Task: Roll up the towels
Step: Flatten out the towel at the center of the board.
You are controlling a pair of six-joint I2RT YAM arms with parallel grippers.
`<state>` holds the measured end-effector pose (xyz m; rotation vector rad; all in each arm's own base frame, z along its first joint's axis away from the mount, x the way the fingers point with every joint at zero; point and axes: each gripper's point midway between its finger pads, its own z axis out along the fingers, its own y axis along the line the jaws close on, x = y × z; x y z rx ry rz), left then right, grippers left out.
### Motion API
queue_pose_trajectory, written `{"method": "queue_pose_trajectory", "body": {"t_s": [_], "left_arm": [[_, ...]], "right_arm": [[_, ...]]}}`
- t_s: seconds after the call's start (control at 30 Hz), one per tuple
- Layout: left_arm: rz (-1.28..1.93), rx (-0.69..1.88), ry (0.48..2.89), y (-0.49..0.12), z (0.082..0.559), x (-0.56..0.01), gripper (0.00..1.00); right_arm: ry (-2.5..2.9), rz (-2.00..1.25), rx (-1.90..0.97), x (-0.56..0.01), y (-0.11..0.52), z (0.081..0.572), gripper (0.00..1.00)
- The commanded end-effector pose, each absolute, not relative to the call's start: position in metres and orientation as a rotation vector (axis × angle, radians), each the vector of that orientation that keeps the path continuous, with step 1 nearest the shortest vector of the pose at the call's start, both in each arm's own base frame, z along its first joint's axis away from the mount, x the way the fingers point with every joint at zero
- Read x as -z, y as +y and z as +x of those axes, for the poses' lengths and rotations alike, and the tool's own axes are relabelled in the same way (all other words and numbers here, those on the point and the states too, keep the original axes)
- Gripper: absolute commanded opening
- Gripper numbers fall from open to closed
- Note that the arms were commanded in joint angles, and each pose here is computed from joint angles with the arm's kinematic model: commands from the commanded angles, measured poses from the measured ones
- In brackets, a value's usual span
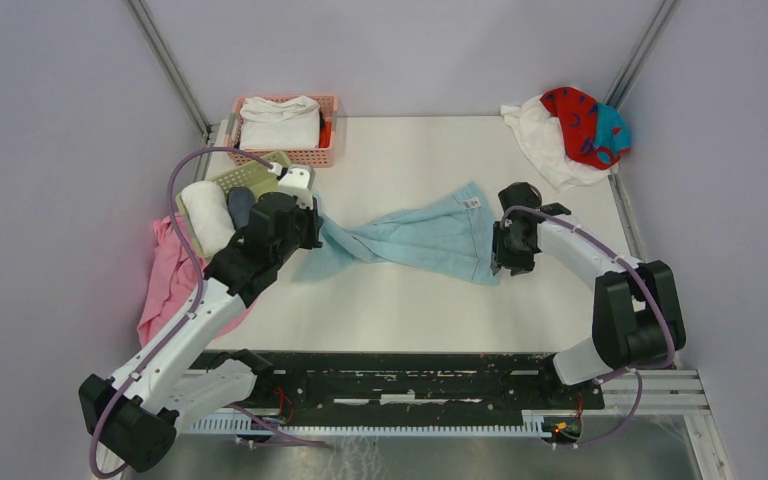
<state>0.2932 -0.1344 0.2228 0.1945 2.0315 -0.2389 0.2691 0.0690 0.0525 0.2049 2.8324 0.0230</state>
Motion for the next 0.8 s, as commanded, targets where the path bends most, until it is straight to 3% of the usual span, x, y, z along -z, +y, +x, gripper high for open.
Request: {"method": "queue_pose_trajectory", "body": {"t_s": [0.0,0.53,0.67,0.77], "left_arm": [[0.235,0.249,1.936,-0.136,0.298,-0.244,0.03],[0.231,0.257,1.938,-0.135,0.295,-0.242,0.03],[0.223,0.246,1.945,-0.134,0.296,-0.240,0.03],[0.218,0.240,1.950,-0.133,0.296,-0.239,0.03]], "right_arm": [[2.768,0.224,-0.114,-0.053,0.088,0.281,0.51],[2.896,0.242,-0.048,-0.001,0.088,0.260,0.48],[2.925,0.268,-0.055,0.009,0.089,0.251,0.41],[2.921,0.270,-0.033,0.009,0.085,0.251,0.26]]}}
